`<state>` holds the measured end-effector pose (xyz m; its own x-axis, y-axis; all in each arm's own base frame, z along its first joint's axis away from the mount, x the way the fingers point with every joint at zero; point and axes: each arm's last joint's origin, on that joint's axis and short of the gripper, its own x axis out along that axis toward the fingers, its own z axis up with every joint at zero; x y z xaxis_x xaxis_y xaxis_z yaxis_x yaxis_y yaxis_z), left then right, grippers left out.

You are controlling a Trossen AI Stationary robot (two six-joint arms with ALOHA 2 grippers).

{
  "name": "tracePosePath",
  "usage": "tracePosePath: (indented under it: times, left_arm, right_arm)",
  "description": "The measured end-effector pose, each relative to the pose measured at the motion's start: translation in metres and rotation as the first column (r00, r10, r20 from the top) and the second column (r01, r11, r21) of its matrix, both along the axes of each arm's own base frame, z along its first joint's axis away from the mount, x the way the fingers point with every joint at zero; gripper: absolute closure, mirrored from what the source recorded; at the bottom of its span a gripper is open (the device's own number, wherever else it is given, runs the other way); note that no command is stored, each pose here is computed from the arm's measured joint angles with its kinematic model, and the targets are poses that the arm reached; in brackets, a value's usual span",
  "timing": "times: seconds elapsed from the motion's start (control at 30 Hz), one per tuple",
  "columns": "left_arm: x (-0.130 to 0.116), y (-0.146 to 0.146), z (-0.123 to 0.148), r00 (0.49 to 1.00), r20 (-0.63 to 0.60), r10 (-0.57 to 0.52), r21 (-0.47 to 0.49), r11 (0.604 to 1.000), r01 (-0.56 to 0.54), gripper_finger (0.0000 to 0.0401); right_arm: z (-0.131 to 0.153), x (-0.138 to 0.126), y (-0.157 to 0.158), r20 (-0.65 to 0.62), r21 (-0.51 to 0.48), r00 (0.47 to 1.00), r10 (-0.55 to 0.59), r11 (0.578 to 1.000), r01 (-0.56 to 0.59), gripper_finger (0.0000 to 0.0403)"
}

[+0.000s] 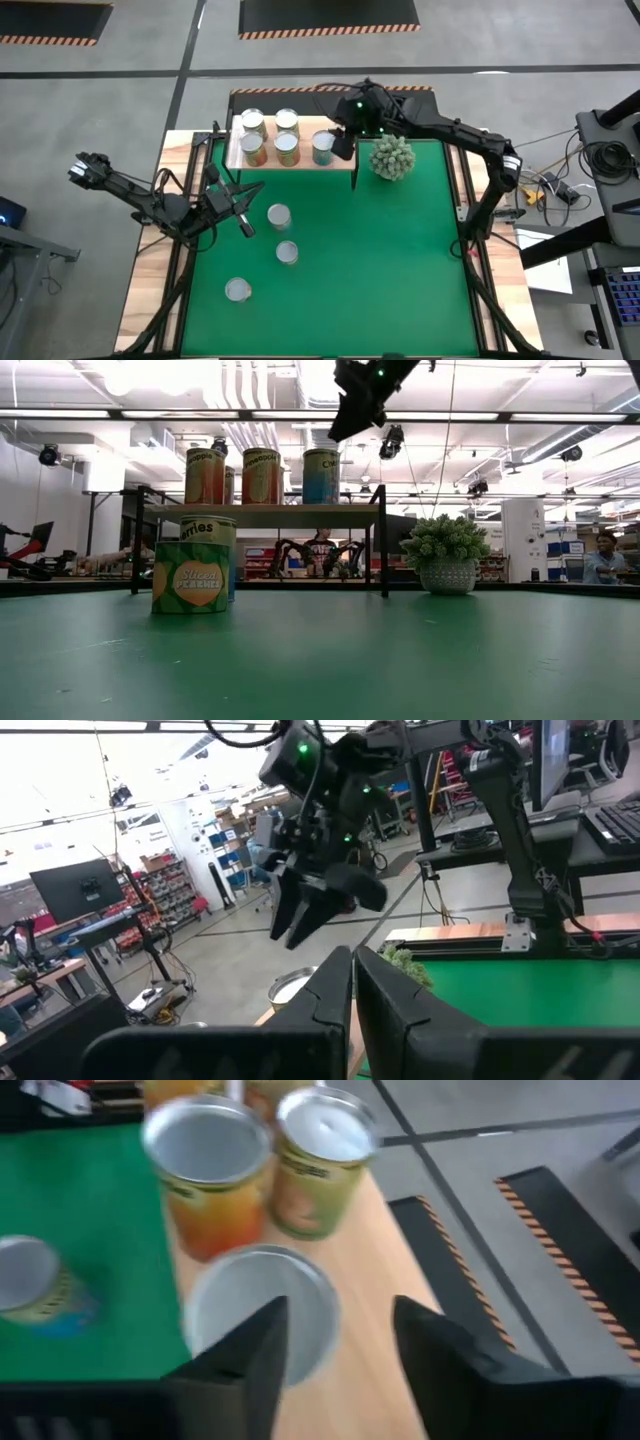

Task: Pick and place cans onto a shelf
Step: Put the bottom canned cherries on the shelf

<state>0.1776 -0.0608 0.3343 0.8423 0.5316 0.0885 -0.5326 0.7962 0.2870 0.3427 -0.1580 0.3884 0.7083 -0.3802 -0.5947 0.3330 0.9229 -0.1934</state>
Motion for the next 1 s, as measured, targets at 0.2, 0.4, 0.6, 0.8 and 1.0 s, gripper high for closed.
tracePosePath:
  times: [0.2, 0.4, 0.6, 0.8, 1.0]
  left_arm:
    - [0.000, 0.000, 0.000, 1.000, 0.000, 0.000, 0.000, 1.000, 0.000, 0.0401]
    - [0.000, 0.000, 0.000, 1.000, 0.000, 0.000, 0.000, 1.000, 0.000, 0.0401]
    - [0.000, 0.000, 0.000, 1.000, 0.000, 0.000, 0.000, 1.000, 0.000, 0.0401]
    - [0.000, 0.000, 0.000, 1.000, 0.000, 0.000, 0.000, 1.000, 0.000, 0.0401]
    - [0.000, 0.000, 0.000, 1.000, 0.000, 0.000, 0.000, 1.000, 0.000, 0.0401]
  right_arm:
    - [-0.014, -0.010, -0.025, -0.052, -0.020, 0.998, -0.032, 0.999, 0.031, 0.0364]
    - [-0.030, -0.011, -0.028, -0.062, 0.055, 0.998, 0.032, 0.998, -0.029, 0.0390]
    - [-0.021, -0.007, -0.023, -0.001, 0.033, 0.998, 0.068, 0.997, -0.067, 0.0390]
    - [-0.024, 0.005, -0.012, 0.037, 0.069, 0.985, 0.167, 0.983, -0.169, 0.0390]
    - [-0.033, 0.009, -0.015, 0.009, 0.085, 0.988, 0.156, 0.984, -0.156, 0.0390]
